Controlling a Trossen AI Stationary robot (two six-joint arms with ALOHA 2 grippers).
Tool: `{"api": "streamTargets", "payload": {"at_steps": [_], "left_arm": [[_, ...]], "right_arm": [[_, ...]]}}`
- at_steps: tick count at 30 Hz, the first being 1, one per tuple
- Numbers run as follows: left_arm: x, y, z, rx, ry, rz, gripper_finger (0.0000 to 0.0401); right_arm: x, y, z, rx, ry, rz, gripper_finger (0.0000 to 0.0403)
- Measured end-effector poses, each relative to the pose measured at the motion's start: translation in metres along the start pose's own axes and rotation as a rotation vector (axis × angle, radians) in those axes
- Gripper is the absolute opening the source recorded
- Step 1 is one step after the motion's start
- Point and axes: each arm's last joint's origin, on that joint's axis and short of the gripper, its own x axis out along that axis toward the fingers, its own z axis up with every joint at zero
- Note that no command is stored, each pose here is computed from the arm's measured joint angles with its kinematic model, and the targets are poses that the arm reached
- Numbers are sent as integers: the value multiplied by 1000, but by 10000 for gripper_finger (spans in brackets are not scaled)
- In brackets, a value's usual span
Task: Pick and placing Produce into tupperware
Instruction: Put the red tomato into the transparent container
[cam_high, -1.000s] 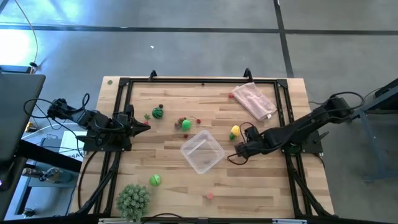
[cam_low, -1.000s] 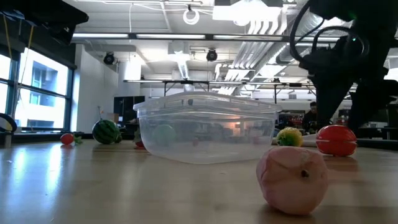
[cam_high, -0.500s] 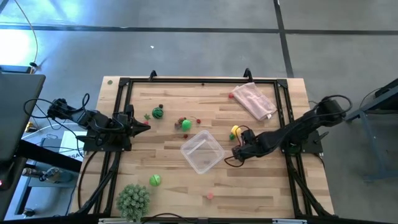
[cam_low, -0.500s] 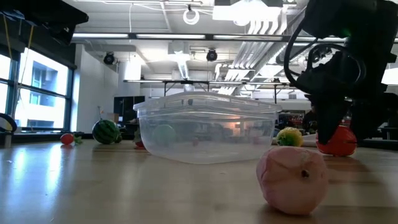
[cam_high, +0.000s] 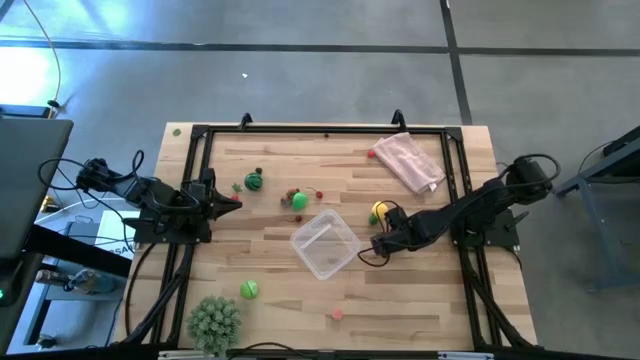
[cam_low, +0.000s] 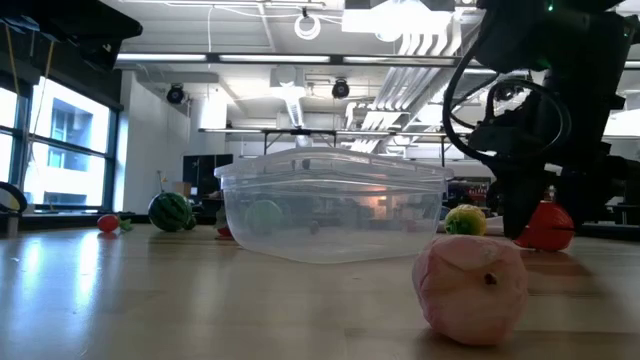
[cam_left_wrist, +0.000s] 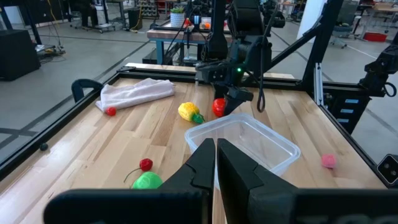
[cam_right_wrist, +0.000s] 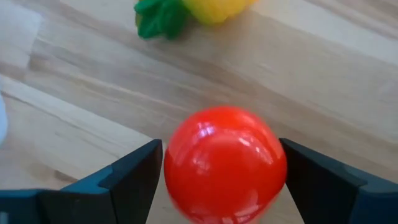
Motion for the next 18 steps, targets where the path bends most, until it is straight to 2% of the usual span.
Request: {"api": "streamTargets", "payload": {"at_steps": [5, 18], "left_arm": [[0, 0, 0, 0, 0, 0, 8], [0, 0, 0, 0, 0, 0, 8]], "right_arm": [[5, 1, -2, -28, 34, -20, 306], [6, 1, -2, -42, 17, -25, 306]]}}
